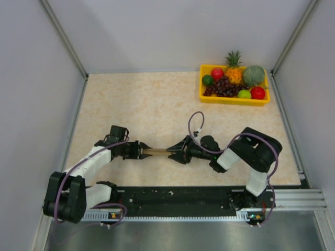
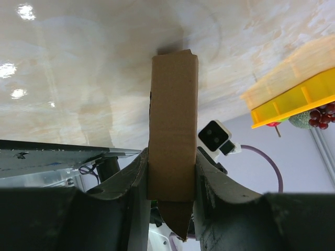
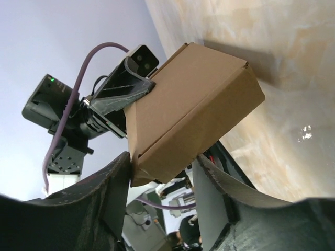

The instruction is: Fold the paper box

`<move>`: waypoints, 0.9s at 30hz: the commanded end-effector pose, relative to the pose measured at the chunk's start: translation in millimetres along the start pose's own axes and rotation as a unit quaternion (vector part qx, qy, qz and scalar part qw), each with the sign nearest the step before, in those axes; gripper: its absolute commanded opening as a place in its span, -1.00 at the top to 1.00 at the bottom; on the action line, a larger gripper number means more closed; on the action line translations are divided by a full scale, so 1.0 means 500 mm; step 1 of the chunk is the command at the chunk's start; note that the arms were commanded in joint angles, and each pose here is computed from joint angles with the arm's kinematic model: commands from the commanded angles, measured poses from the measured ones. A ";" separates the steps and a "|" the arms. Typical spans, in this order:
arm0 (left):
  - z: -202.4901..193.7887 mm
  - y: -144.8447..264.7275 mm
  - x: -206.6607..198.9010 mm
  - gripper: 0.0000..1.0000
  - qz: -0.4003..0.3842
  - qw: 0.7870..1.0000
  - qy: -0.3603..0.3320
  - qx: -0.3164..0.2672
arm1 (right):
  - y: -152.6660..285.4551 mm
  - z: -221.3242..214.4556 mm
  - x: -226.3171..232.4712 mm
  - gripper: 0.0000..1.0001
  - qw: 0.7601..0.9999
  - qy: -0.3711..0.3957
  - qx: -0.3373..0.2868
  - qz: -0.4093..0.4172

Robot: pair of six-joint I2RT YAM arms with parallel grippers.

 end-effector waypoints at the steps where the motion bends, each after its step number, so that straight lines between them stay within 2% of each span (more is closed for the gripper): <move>1: -0.004 0.009 -0.024 0.77 -0.013 1.000 -0.006 0.002 | -0.012 -0.003 0.008 0.13 0.999 0.001 0.009 0.044; 3: -0.005 0.008 -0.020 0.76 -0.011 1.000 -0.006 0.002 | -0.017 0.001 0.002 0.32 0.999 -0.011 0.010 0.045; 10: -0.004 0.008 -0.024 0.77 -0.013 1.000 -0.007 0.002 | -0.016 0.017 -0.043 0.43 1.000 0.000 -0.017 0.012; 13: -0.004 0.007 -0.022 0.76 -0.011 1.000 -0.006 0.003 | -0.012 0.033 -0.066 0.59 0.999 0.014 -0.045 -0.002; 14: -0.004 0.006 -0.021 0.76 -0.011 1.000 -0.006 0.004 | -0.012 0.035 -0.069 0.69 0.998 0.026 -0.048 -0.001; 20: -0.003 0.005 -0.018 0.76 -0.010 1.000 -0.006 0.004 | -0.011 0.063 -0.108 0.99 0.992 0.094 -0.085 -0.014; 27: -0.003 0.004 -0.013 0.76 -0.008 1.000 -0.003 0.005 | -0.001 0.079 -0.116 1.00 0.973 0.201 -0.110 -0.003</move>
Point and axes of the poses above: each gripper's point midway between its finger pads, its own y axis back along the fingers, its own x axis along the line the jaws close on, z = x × y, the point moved 6 cm from there along y, back along the fingers, and after that the axes turned 10 degrees about -y, right-handed, at the moved point
